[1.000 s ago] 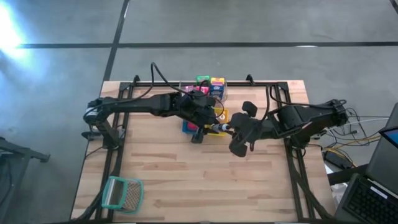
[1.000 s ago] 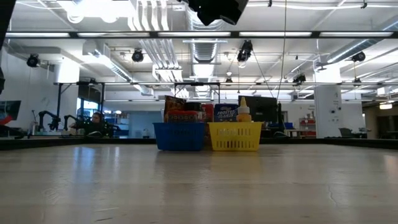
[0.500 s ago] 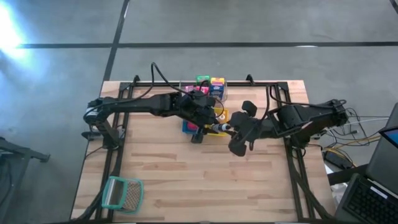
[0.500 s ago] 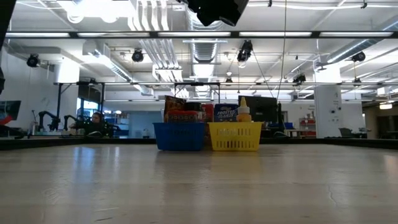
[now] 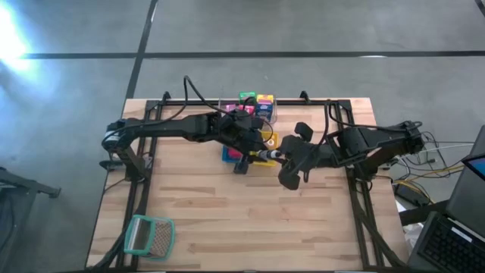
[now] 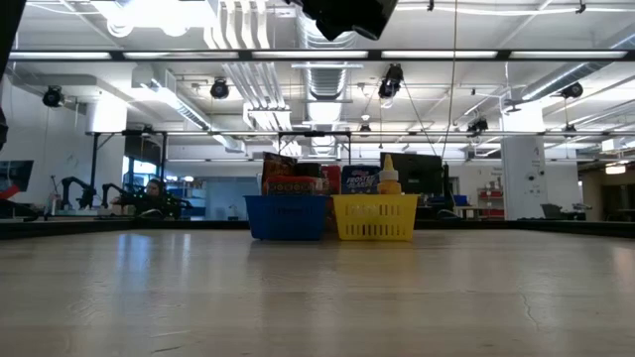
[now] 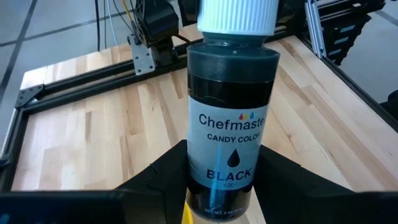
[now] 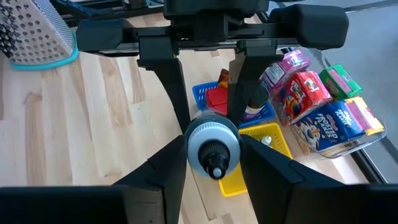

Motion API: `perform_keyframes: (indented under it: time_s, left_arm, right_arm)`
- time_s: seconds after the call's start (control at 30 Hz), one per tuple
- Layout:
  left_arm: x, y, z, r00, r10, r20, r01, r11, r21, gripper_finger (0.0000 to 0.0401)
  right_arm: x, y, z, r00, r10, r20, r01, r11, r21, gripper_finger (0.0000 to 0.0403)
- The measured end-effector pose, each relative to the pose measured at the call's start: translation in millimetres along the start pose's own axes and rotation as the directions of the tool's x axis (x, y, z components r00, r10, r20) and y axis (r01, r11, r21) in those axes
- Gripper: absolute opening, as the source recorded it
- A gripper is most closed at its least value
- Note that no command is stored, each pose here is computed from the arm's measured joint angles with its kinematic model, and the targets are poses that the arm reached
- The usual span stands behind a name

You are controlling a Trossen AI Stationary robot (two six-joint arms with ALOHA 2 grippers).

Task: Pick & Place Kitchen Items
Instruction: Put the large black food coloring bottle into the yellow bin

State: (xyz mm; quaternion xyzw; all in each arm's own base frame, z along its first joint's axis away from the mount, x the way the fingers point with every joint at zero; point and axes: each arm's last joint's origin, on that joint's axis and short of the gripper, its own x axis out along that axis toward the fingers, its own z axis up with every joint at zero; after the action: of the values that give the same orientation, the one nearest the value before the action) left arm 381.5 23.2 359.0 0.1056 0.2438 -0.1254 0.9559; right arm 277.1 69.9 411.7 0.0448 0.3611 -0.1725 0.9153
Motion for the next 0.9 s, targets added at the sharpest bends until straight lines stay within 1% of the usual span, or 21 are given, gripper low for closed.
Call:
perform_keyframes:
  time_s: [0.2, 0.3, 0.4, 0.63, 0.77, 0.9]
  left_arm:
    - [0.0, 0.7, 2.3, 1.000, 0.007, 0.023, -0.007, 1.000, 0.015, 0.0161]
    - [0.0, 0.6, 2.2, 1.000, 0.006, 0.023, -0.006, 1.000, 0.015, 0.0161]
    - [0.0, 0.6, 2.3, 1.000, 0.006, 0.023, -0.006, 1.000, 0.015, 0.0161]
    - [0.0, 0.7, 1.9, 1.000, 0.007, 0.019, -0.007, 1.000, 0.013, 0.0161]
    - [0.0, 0.7, 1.9, 1.000, 0.006, 0.020, -0.007, 1.000, 0.013, 0.0161]
    - [0.0, 0.6, 1.9, 1.000, 0.006, 0.020, -0.006, 1.000, 0.012, 0.0161]
  right_arm:
    - [1.4, -1.4, 0.6, 1.000, -0.003, -0.001, 0.003, 1.000, 0.001, 0.0162]
    - [1.4, -1.4, 0.6, 1.000, -0.003, 0.000, 0.003, 1.000, 0.001, 0.0168]
    - [1.4, -1.5, 0.5, 1.000, -0.004, -0.002, 0.004, 1.000, -0.003, 0.0160]
    - [1.5, -1.4, 0.5, 1.000, -0.004, -0.002, 0.004, 1.000, -0.013, 0.0113]
    - [1.5, -1.4, 0.5, 1.000, -0.005, -0.001, 0.005, 1.000, -0.014, 0.0114]
    - [1.5, -1.4, 0.5, 1.000, -0.005, -0.001, 0.005, 1.000, -0.012, 0.0129]
